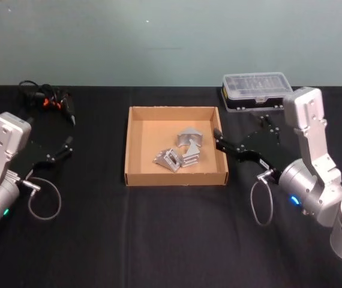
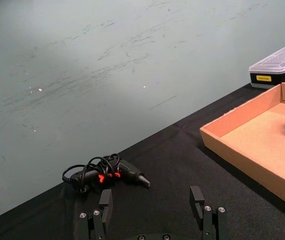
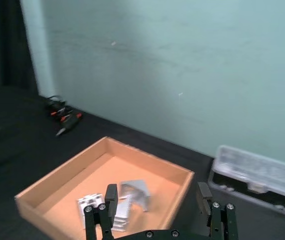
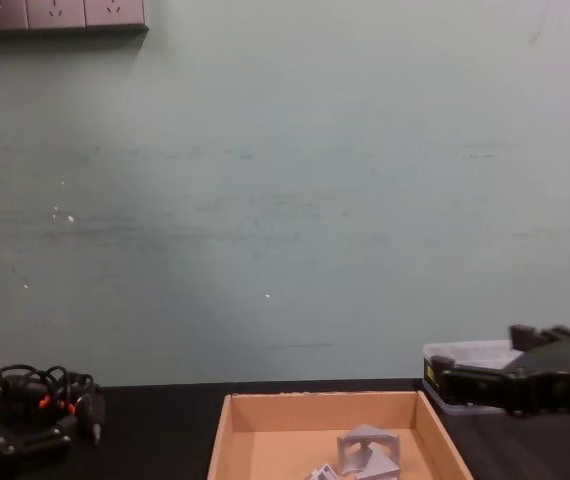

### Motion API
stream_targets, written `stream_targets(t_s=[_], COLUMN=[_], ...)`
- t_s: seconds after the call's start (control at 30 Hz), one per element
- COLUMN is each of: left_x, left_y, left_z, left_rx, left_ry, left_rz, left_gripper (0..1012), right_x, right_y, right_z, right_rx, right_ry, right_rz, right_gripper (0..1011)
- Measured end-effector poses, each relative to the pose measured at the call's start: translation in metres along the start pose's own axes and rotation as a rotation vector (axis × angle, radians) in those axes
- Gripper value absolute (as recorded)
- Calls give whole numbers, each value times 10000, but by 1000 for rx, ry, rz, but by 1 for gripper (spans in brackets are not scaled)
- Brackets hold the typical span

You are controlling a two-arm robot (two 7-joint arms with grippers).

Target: Use one hand to pick up the angle iron from the table and place it into the box.

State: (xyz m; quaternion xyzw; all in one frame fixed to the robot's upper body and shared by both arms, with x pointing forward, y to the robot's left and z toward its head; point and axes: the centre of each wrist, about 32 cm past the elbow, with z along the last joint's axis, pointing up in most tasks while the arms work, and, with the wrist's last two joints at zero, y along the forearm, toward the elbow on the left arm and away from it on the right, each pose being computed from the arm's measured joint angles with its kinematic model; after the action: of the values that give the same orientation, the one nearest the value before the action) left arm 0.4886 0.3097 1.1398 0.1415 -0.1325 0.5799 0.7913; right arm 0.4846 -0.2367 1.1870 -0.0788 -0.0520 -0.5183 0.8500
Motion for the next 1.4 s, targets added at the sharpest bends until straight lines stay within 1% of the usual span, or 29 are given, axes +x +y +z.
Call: stream_targets(t_s=[0.13,0.2,0.3,0.33,0.43,1.4], left_x=[0,0,0,0,0,0], left_y=[0,0,0,0,0,0], left_z=[0,0,0,0,0,0], left_rx=[0,0,0,0,0,0], left_ry=[0,0,0,0,0,0], left_rz=[0,0,0,0,0,0], left_gripper=[1011,1011,1011,1011,1011,1011], right_x=[-37,-50,-61,-61,-69,-70], right_y=[-38,-36,-8,-8,29,11], right_z=[-88,-131,-211,-211,-232,-231], right_rx=[19,13,-12,-12,-38,-29], right_ry=[-19,-20,-11,-11,1,-6], right_rz=[-61,-79,-136,-136,-172,-160], right_gripper=[1003,1003,1003,1003,1003,1003])
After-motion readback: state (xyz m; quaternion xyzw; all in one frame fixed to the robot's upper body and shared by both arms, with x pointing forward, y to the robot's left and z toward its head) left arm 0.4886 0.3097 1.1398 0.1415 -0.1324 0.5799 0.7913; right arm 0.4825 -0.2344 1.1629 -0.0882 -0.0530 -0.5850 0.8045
